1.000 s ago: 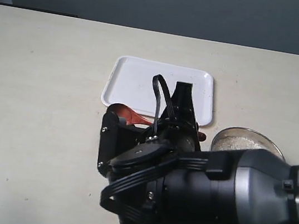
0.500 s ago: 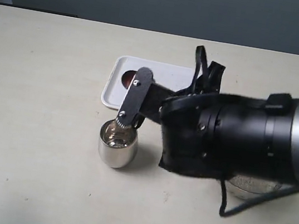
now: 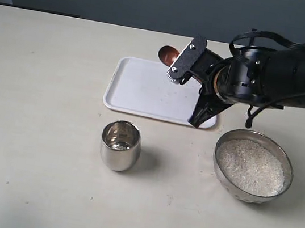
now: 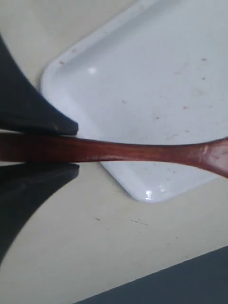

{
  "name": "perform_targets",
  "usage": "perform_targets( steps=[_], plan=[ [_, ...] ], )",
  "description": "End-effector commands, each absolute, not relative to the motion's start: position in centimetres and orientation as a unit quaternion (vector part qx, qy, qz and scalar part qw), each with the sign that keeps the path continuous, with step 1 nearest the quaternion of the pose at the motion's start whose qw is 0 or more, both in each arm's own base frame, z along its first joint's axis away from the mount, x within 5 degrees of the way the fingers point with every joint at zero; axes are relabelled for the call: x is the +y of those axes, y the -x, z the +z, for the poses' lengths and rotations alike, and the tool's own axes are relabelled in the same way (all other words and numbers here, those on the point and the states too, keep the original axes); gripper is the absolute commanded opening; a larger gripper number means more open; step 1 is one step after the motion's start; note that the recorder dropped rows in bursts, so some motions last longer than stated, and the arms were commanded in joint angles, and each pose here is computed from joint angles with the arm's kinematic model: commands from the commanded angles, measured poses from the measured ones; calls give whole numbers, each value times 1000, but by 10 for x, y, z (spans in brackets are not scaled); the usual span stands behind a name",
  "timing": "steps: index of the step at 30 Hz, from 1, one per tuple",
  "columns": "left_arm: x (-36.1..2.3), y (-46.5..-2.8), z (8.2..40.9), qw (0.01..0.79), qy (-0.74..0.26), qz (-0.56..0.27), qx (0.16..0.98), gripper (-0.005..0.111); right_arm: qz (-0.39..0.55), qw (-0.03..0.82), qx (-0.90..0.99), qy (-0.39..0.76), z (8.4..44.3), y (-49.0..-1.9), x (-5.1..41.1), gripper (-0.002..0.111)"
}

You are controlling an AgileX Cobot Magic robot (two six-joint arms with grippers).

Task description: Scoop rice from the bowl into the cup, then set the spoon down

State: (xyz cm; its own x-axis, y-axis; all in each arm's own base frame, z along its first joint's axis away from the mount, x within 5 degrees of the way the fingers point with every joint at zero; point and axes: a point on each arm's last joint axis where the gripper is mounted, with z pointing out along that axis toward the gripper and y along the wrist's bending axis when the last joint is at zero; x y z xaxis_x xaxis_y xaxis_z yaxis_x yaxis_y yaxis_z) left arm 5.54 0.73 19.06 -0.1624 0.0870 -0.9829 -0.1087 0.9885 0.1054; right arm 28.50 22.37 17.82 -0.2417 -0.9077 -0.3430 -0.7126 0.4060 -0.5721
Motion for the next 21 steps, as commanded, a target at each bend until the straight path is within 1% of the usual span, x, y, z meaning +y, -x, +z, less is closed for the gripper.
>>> perform_targets(
  steps=[1, 6, 8, 11, 12, 16, 18, 21],
  plan=[
    [7, -55, 193, 655, 10, 74, 752, 0, -125, 345, 764, 531, 172, -304, 238, -1],
    [7, -55, 193, 655, 10, 74, 752, 0, -129, 322, 764, 544, 144, -316, 249, -1],
    [7, -55, 193, 655, 10, 74, 752, 0, -129, 324, 762, 546, 142, -320, 253, -1],
    [7, -55, 193, 655, 10, 74, 752, 0, -130, 334, 759, 544, 147, -323, 256, -1],
    [7, -55, 193, 655, 10, 74, 752, 0, -131, 333, 759, 544, 147, -323, 255, 2],
    [7, -55, 193, 655, 11, 73, 752, 0, -136, 323, 772, 530, 146, -323, 253, 29],
    [7, -55, 193, 655, 11, 73, 752, 0, -144, 313, 781, 520, 145, -323, 250, 34],
    [7, -55, 193, 655, 11, 73, 752, 0, -155, 299, 799, 498, 148, -321, 244, 34]
  ],
)
